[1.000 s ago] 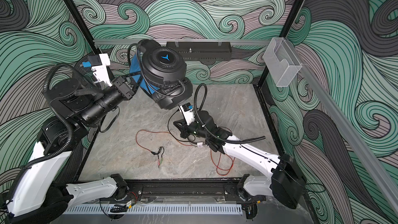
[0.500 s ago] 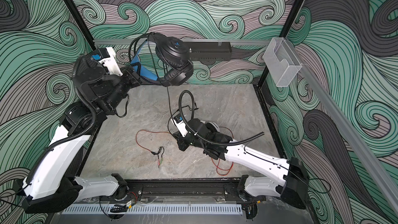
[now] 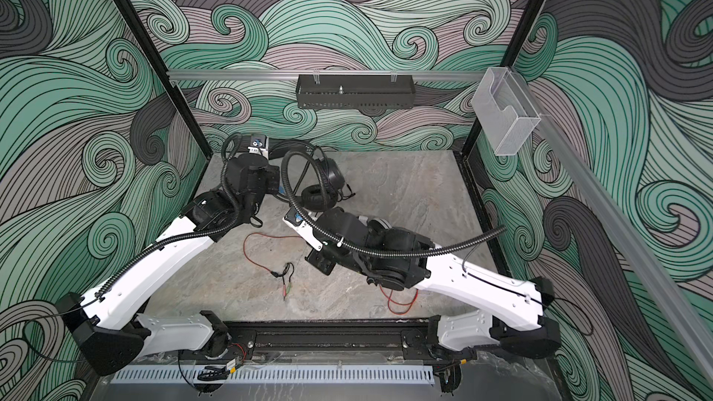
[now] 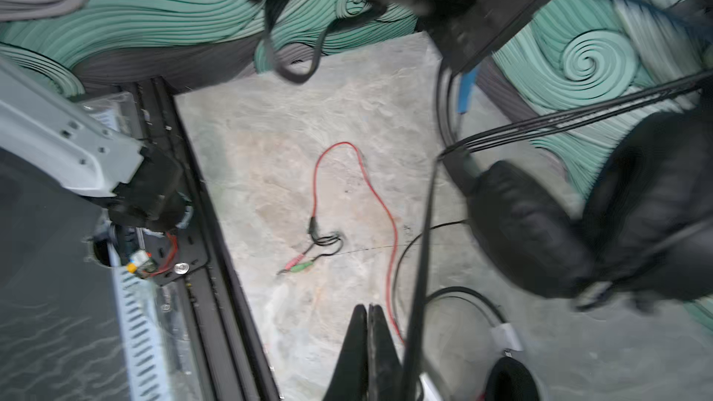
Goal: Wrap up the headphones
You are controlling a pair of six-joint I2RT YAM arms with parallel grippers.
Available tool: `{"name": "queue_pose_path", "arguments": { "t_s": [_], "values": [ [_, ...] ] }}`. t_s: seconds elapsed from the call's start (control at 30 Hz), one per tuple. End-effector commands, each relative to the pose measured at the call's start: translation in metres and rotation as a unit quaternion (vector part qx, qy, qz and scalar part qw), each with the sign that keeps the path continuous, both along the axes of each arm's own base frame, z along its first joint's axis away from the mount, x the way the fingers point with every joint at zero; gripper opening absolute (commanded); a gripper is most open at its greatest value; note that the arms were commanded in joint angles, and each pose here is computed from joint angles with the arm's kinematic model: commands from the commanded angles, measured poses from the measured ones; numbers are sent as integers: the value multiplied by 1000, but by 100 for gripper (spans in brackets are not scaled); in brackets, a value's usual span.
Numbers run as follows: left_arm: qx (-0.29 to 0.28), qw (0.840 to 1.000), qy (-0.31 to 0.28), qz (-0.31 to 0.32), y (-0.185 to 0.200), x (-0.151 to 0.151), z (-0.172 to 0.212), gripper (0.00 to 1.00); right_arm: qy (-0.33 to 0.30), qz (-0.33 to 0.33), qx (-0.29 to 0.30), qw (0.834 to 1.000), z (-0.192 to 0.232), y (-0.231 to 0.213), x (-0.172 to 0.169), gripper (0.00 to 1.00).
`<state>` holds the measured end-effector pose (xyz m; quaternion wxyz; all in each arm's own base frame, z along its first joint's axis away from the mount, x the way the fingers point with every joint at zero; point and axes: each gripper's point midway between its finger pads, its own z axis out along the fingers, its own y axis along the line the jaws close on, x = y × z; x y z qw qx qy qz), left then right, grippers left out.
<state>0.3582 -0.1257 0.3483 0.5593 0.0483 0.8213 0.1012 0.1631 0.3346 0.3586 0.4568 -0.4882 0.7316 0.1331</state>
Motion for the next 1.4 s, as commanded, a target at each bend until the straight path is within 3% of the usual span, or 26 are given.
{"name": "queue_pose_path", "arguments": {
  "t_s": [0.0, 0.2, 0.37, 0.5, 0.8, 1.03, 1.37],
  "values": [
    [30, 999, -19, 13, 22, -17, 10, 0, -75, -26, -86, 993, 19, -32, 19, 0],
    [45, 992, 46, -109, 4, -55, -22, 0, -117, -51, -136, 982, 41, -49, 60, 0],
    [4, 968, 104, -227, -21, -94, -38, 0, -145, -57, -174, 972, 44, -44, 84, 0],
    [-25, 953, 123, -274, -28, -119, -32, 0, -137, -72, -169, 973, 47, -45, 100, 0],
    [-95, 955, 91, -265, -19, -136, 4, 0, -85, -106, -70, 988, 41, -66, 116, 4],
    [-148, 933, 77, -318, -37, -150, 30, 0, -59, -103, -8, 993, 32, -64, 120, 15],
    [-250, 908, 13, -337, -48, -156, 102, 0, -51, -64, 152, 985, 27, -58, 113, 27]
  ]
}}
